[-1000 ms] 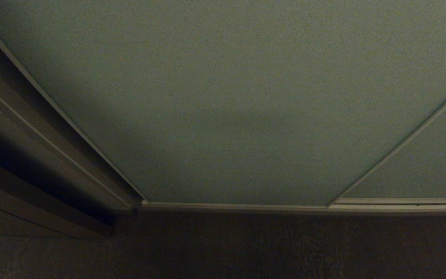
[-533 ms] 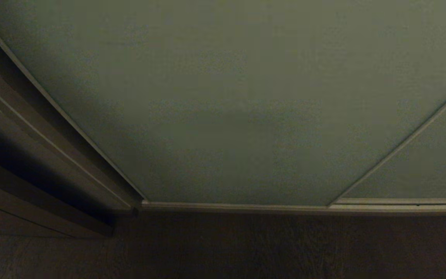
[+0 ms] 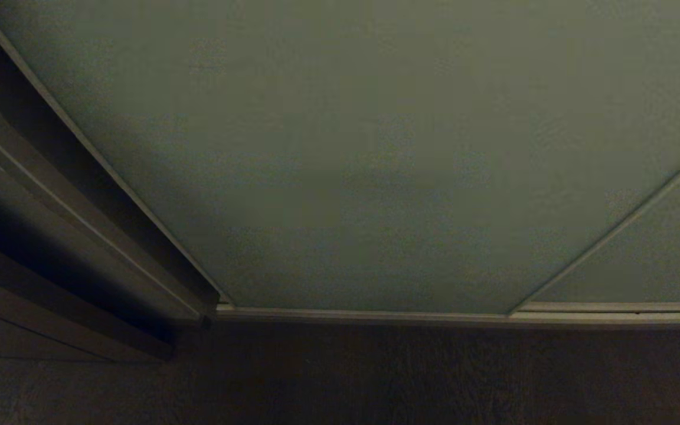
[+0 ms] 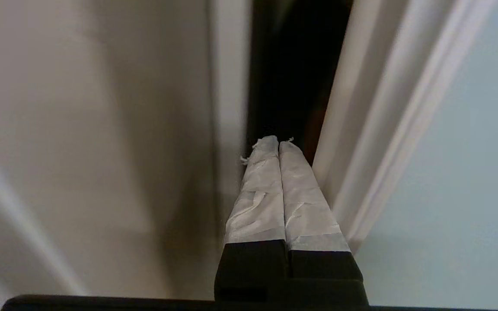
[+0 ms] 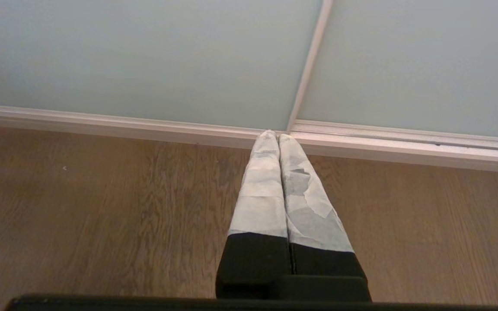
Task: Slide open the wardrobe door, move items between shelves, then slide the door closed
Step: Open the door
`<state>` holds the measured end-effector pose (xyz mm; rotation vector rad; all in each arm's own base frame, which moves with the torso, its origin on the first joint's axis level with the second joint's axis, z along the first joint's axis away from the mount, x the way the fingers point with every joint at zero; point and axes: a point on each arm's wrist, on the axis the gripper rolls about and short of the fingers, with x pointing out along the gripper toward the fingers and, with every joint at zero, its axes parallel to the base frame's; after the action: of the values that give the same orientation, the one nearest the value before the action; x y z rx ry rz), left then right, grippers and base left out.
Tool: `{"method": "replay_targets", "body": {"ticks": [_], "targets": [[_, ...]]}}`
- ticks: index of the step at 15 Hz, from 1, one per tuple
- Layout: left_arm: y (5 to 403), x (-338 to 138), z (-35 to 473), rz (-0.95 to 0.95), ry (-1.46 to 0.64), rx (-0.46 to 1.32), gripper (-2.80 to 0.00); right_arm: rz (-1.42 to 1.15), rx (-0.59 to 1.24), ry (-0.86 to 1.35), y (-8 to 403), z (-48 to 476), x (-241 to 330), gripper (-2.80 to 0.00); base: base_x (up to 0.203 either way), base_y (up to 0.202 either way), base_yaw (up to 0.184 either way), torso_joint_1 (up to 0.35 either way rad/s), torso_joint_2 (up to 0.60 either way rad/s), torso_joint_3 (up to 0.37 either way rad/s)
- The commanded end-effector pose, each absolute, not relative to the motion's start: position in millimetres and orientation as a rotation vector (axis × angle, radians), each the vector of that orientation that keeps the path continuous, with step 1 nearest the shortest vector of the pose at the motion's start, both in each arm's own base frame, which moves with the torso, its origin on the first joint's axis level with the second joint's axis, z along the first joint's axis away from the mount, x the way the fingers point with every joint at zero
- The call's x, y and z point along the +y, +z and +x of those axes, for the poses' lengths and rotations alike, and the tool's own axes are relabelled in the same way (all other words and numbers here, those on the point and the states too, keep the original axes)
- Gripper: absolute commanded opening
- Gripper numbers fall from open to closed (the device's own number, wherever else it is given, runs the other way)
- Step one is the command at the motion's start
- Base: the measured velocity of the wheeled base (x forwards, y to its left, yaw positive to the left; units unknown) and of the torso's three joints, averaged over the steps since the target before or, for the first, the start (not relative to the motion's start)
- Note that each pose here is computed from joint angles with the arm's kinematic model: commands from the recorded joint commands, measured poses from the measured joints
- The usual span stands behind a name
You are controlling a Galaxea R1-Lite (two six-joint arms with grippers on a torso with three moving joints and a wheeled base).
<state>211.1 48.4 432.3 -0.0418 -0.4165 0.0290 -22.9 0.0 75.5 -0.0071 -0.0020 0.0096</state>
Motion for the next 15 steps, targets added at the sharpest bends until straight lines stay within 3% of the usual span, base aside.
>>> {"method": "replay_targets", "body": {"ticks": [1,15], "targets": [[434,40,209,-0.049,-0.009,-0.414,-2.80,-0.007,-0.004,0.011,76,-23,0,-2.80,0.000,0.000,0.000,0.000,0.00,0.000],[423,-39,216,-0.106,-0.350,-0.283,-2.80,-0.008,-0.002,0.011,75,-23,0,-2.80,0.000,0.000,0.000,0.000,0.00,0.000]]}}
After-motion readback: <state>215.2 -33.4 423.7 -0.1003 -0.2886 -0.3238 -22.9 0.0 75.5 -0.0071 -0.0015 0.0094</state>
